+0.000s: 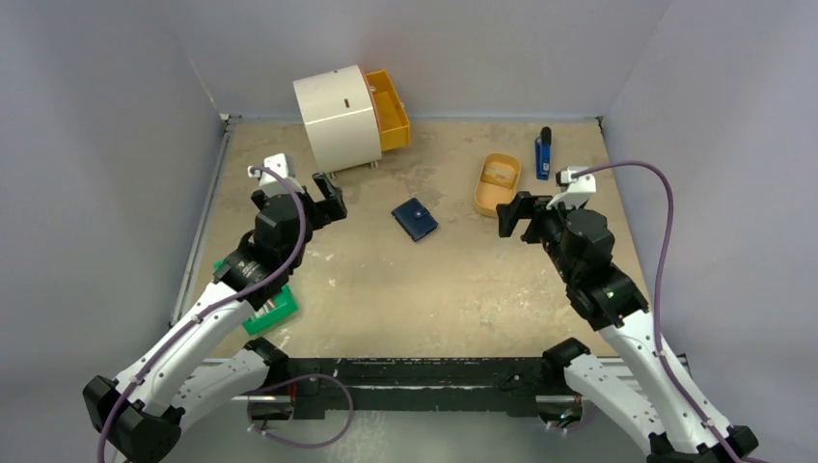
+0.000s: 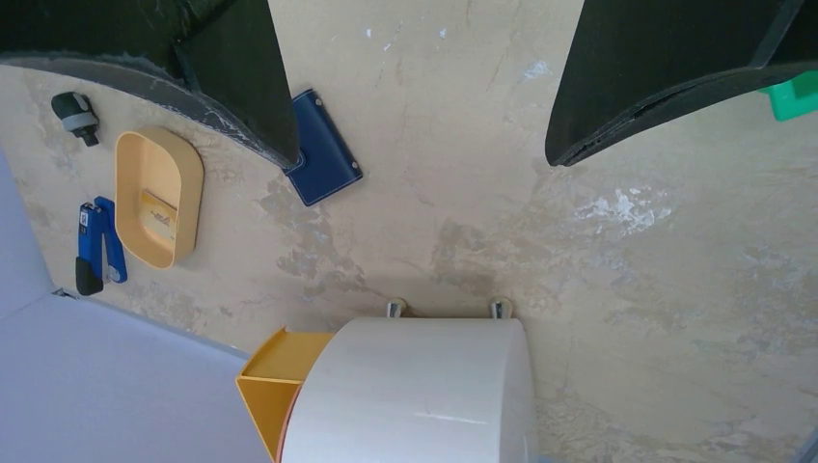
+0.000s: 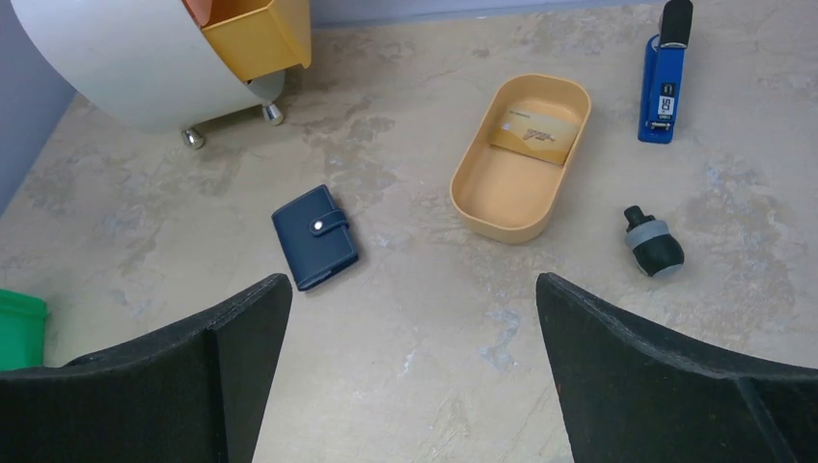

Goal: Put the credit cards into the card holder
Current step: Move the card holder to the center of the board.

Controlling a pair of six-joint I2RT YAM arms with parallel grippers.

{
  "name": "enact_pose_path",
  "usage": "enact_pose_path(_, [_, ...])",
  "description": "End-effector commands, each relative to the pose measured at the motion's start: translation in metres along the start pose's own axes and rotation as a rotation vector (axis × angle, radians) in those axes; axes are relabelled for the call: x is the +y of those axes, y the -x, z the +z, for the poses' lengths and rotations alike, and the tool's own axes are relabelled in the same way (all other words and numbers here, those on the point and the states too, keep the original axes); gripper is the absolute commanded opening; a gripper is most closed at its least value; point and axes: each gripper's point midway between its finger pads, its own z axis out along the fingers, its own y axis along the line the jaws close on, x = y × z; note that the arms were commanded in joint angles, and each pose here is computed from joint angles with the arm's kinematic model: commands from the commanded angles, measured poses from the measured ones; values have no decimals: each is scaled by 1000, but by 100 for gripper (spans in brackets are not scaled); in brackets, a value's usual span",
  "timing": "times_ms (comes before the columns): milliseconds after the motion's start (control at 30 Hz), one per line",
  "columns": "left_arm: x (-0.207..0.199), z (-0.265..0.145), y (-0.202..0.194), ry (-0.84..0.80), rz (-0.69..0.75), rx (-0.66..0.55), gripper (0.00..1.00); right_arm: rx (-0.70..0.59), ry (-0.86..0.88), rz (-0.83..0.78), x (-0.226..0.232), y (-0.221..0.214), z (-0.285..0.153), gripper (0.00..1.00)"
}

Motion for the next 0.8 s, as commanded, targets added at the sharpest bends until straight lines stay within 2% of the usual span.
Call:
enact_pose_path(0, [-1,0,13,-1,-19,-47,100,-82,3,15,4,31,-5,99])
enact_pose_path(167, [-6,0,11,-23,-5,-29,100,-57,-6,13,4,30,-3,99])
enact_pose_path(267, [-14,-4,7,-91,13,-17,100,-7,-28,18,3,25,2,99])
enact_pose_path(367, [-23,-10,5,-172,10,-26,100,59,-48,43,5,17,9,99])
enact_pose_path(467, [-27,-10,4,-175,10,0,99,171,-94,84,6,-2,22,97])
enact_pose_path(600, [-30,-8,-7,-192,9,39,95,261,-126,147,7,-30,45,92])
enact_pose_path(767, [-33,-9,-10,-210,-34,41,95,271,-142,268,-3,-52,72,82])
